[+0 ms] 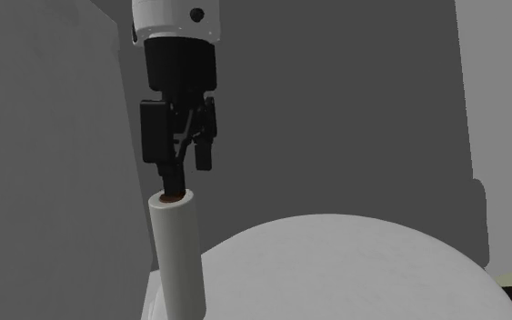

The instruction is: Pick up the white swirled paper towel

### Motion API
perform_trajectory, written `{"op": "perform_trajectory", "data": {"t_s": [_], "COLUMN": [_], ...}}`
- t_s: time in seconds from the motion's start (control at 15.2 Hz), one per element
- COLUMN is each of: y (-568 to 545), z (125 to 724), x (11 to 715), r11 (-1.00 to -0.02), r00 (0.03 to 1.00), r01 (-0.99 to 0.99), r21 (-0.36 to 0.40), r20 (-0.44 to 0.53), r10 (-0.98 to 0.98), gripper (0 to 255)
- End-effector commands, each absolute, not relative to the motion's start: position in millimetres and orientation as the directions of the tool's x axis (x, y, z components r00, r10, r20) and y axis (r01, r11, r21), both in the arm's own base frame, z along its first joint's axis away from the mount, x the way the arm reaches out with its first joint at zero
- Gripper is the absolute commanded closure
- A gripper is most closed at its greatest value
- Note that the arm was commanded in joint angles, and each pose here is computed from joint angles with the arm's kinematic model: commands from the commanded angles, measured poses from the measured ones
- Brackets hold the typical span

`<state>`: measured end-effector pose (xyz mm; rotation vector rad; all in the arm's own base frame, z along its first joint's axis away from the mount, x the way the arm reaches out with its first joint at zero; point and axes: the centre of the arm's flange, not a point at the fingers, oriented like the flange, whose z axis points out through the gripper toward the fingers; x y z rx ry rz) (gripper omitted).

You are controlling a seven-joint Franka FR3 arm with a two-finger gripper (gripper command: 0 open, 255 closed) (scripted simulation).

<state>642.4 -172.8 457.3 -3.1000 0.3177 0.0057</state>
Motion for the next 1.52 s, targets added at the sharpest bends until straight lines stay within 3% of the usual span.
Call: {"op": "perform_trajectory", "data": {"t_s": [0.0,0.53,0.59,1.45], "y": [-178,-178,-178,-178], "z": [447,412,412,433], "x": [652,652,652,652], "r11": [-0.978,-0.978,-0.978,-0.978], "r00": [0.978,0.978,0.978,0.978], "r01": [-0.207,-0.207,-0.207,-0.207], "r21": [-0.025,-0.025,-0.025,-0.025], "r20": [-0.01,-0.01,-0.01,-0.01], "r10": [-0.207,-0.207,-0.207,-0.207], "gripper": [0,0,255,255]}}
